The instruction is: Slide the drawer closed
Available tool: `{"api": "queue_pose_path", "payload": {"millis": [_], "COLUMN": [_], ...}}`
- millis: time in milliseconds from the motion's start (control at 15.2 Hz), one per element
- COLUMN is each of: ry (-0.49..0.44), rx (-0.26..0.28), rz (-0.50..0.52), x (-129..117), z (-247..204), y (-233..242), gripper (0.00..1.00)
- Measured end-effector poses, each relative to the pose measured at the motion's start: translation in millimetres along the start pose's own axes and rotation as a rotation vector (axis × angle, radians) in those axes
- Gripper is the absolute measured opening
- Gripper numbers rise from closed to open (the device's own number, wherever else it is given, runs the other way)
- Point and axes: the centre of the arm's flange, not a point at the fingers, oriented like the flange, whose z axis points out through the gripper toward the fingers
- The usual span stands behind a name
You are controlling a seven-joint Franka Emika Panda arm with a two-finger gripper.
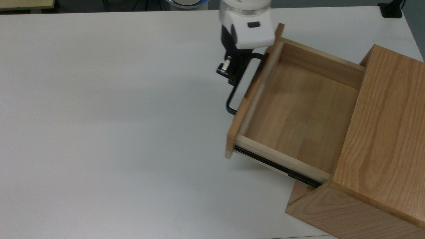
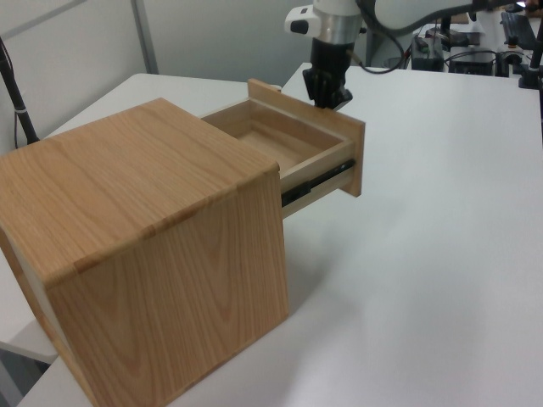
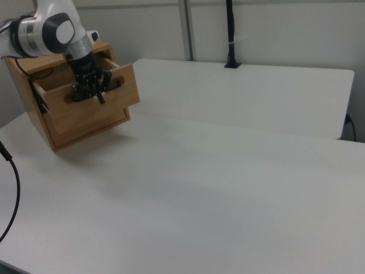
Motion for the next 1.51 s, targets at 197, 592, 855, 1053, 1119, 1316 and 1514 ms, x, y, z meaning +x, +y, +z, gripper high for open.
{"api": "queue_pose_path", "payload": {"millis": [197,592,855,1053,1119,1316,1514], "ry": [0.096,0.184,0.206,0.232,0.239,0.251,0.265], "rx": [-0.055,-0.068,-0.060,-0.065,-0.067,-0.072,-0.076], "rz": [0.040,0.058,0.044,0.038,0.038,0.036,0.033], "x": [34.8,90.2,123.0,140.4,143.0,148.7,157.1], "z": [2.8,21.0,61.9,75.2,76.6,83.9,88.3], "y": [-13.0,-45.8,-76.8,-96.1,-98.4,-102.2,-108.2], "gripper": [0.00,0.00,0.00,0.00,0.00,0.00,0.00]}}
